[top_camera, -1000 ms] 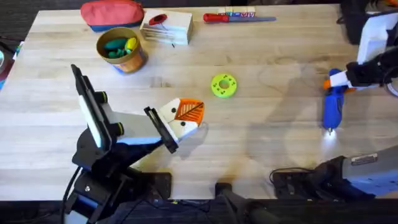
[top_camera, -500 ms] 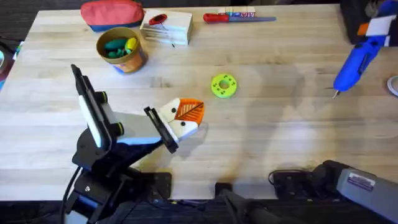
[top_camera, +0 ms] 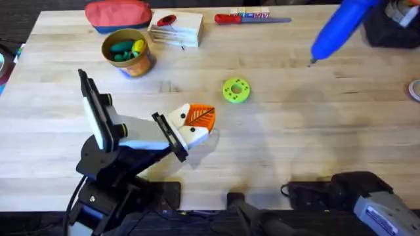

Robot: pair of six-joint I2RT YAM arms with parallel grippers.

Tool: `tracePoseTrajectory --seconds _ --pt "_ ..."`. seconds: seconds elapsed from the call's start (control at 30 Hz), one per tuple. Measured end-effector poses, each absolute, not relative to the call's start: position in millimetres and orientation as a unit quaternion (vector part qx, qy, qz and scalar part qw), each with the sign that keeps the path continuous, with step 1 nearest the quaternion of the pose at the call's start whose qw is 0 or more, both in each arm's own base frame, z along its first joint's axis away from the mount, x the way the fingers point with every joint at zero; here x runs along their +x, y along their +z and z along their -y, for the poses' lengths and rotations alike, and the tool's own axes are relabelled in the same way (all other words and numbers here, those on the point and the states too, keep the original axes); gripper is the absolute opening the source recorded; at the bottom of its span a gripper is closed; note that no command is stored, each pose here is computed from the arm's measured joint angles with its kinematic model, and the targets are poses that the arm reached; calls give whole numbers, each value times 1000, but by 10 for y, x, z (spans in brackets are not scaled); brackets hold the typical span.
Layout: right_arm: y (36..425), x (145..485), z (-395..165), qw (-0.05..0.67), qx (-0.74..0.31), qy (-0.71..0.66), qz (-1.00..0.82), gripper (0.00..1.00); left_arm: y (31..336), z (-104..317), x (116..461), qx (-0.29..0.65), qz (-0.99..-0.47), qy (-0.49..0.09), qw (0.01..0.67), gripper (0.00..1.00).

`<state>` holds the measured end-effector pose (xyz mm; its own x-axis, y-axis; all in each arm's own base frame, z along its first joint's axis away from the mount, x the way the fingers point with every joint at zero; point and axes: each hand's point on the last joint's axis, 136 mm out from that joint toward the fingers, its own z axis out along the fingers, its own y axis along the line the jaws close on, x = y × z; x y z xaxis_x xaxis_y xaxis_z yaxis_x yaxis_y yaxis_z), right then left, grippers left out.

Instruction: Pick up the gripper from the table and insert it into the empty holder that is missing its gripper. Then pick up a screw, insert it into the mounting hole, and use the screwdriver to tighten it. Finally, clean up the table by picking up the vegetable and placing it into the bucket.

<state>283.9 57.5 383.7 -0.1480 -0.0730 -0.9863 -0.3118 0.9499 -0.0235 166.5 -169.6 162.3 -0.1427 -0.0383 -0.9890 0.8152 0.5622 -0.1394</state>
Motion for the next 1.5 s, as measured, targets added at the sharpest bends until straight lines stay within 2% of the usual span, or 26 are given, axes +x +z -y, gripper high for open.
tracePoseTrajectory --seconds 0.2,0.43,0.7,0.9,1.5 --pt "3887 2548 -1258 701 -182 217 -655 9 1623 1696 1665 291 -663 -367 584 17" --pt "3633 2267 -2112 674 -253 354 -597 9 1622 1696 1665 291 -663 -367 584 17" --pt "3693 2148 -2714 668 -293 421 -539 9 1623 1696 1665 291 -663 -367 584 17" --pt "3677 2250 -2874 677 -292 431 -520 9 1623 1696 1665 291 -663 -367 584 17" --pt "3351 2283 -3085 617 -295 467 -561 9 1623 1696 1665 291 -663 -366 584 17"
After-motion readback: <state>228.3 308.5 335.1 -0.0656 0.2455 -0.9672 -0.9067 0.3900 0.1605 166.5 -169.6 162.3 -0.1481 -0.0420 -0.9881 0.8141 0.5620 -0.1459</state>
